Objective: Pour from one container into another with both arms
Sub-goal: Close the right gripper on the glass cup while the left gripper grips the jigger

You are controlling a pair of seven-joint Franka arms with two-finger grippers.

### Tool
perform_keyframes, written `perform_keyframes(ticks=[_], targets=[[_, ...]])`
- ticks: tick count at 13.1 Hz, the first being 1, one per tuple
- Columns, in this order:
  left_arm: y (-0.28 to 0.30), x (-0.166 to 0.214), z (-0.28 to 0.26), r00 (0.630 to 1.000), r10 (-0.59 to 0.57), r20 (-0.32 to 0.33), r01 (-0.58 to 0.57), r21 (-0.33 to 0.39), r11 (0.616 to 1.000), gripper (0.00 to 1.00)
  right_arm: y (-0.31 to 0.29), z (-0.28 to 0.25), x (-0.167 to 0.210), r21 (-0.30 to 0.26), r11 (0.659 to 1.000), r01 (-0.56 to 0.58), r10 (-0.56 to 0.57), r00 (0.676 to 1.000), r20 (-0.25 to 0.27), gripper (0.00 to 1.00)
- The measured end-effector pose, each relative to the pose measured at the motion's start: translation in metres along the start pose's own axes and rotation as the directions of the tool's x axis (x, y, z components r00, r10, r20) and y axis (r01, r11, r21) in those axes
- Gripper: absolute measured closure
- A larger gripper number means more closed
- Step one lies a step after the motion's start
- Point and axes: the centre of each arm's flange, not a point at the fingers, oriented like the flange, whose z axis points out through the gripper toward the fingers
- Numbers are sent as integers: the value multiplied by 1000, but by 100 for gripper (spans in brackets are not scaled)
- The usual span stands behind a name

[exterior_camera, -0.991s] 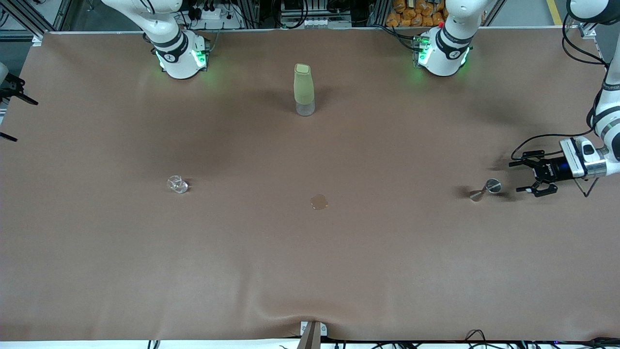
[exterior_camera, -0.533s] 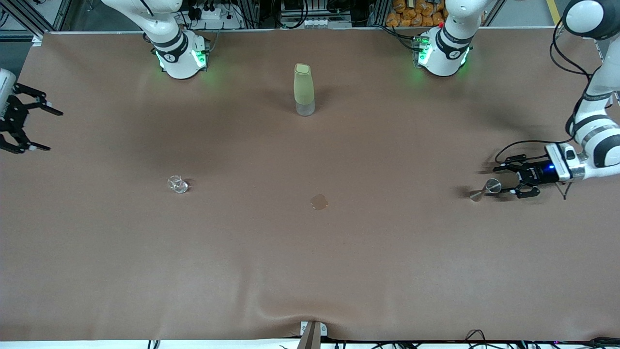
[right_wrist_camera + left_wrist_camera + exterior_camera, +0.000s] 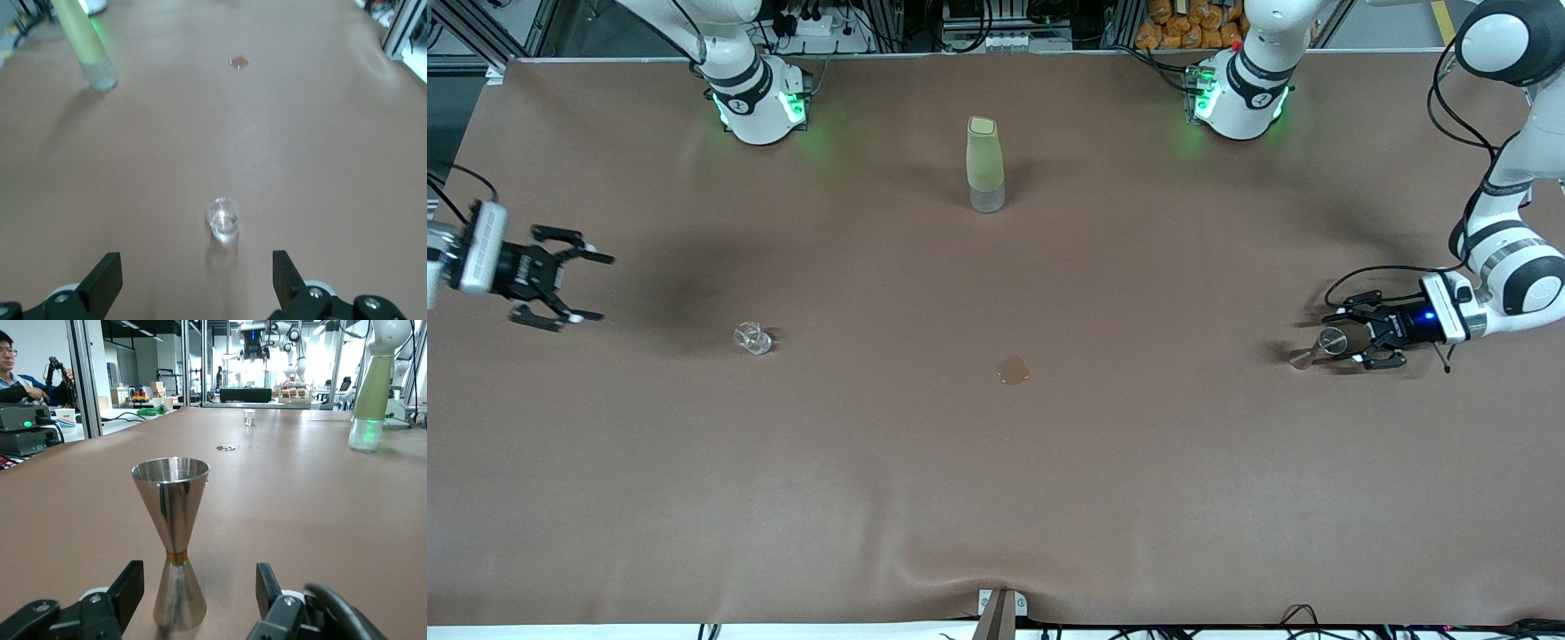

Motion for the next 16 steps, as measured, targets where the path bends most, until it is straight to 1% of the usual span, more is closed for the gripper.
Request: perform_keyframes(ticks=[2, 3, 5, 8, 10, 15, 16], targets=[[0, -7, 6, 1000, -9, -13, 9, 1, 1000, 24, 4, 33, -39, -2, 1000, 2, -2, 995, -101, 0], [-1, -9, 8, 1000, -10, -20, 10, 7, 1000, 25, 4, 47, -57, -12, 1000, 2, -4, 990, -141, 0], [-7, -8, 7, 1000, 0, -20, 0, 15, 1000, 26, 3, 72, -90, -40, 999, 7, -15, 978, -209, 0], [-13, -6, 14, 999, 10, -30, -10, 12, 1000, 28, -2, 110, -128, -77, 997, 6, -30, 946, -322, 0], [-15, -7, 24, 999, 9, -41, -9, 3, 1000, 28, -6, 130, -146, -97, 995, 9, -44, 930, -366, 0], [-16, -8, 28, 999, 9, -47, -9, 2, 1000, 31, -12, 169, -173, -108, 993, -37, -17, 888, -460, 0], [-17, -7, 30, 999, 10, -50, -10, 3, 1000, 36, -13, 178, -179, -112, 993, -49, -10, 880, -475, 0]])
